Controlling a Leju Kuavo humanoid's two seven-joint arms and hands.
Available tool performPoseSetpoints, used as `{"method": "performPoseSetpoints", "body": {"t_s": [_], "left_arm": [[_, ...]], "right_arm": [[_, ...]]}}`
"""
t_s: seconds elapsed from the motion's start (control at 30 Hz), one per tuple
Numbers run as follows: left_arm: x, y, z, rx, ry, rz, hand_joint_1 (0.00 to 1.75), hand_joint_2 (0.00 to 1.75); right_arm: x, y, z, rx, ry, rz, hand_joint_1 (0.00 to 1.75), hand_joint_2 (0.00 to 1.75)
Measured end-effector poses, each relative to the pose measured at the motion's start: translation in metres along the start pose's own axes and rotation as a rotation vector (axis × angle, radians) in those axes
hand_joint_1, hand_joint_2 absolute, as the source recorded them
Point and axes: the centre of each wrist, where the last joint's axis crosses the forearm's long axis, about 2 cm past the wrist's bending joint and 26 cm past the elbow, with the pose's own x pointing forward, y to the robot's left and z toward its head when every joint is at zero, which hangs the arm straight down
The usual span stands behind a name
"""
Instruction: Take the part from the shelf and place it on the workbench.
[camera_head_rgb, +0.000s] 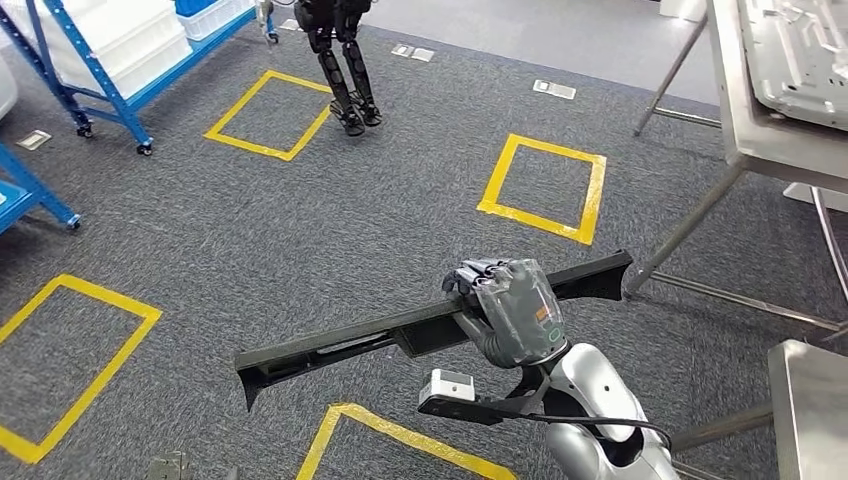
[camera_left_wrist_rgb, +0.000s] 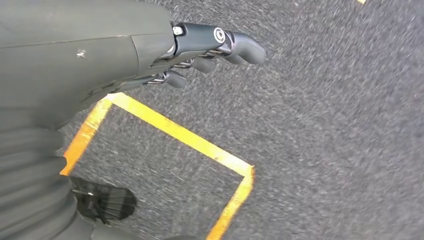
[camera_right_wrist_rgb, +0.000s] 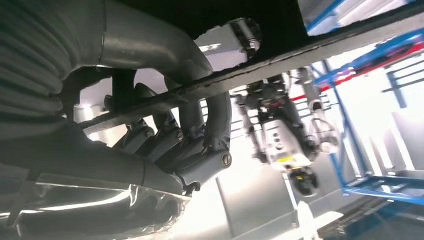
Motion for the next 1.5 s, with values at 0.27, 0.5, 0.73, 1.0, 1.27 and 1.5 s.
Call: {"method": "performPoseSetpoints", "body": {"t_s": [0.27, 0.5, 0.73, 1.0, 1.27, 1.5], "left_arm": [[-0.005, 0.008, 0.003, 0.037, 0.021, -0.020, 0.00, 1.75], [-0.013, 0.009, 0.008, 0.037, 0.052, -0.033, 0.00, 1.75], [-0.021, 0.013, 0.014, 0.039, 0.078, -0.039, 0.00, 1.75], [-0.025, 0.012, 0.018, 0.028, 0.095, -0.053, 0.00, 1.75], [-0.027, 0.013, 0.020, 0.026, 0.105, -0.063, 0.00, 1.75], [-0.027, 0.010, 0.020, 0.017, 0.106, -0.060, 0.00, 1.75]], "right_arm": [[-0.002, 0.001, 0.004, 0.005, 0.012, 0.000, 1.69, 1.75], [-0.001, -0.003, 0.001, -0.020, 0.006, -0.028, 1.69, 1.75], [0.004, -0.008, 0.001, -0.048, -0.011, -0.099, 1.69, 1.75], [0.012, -0.022, 0.006, -0.108, -0.023, -0.123, 1.69, 1.75], [0.011, -0.022, 0.010, -0.106, 0.003, -0.100, 1.69, 1.75], [0.011, -0.024, 0.007, -0.114, 0.021, -0.068, 1.69, 1.75]]}}
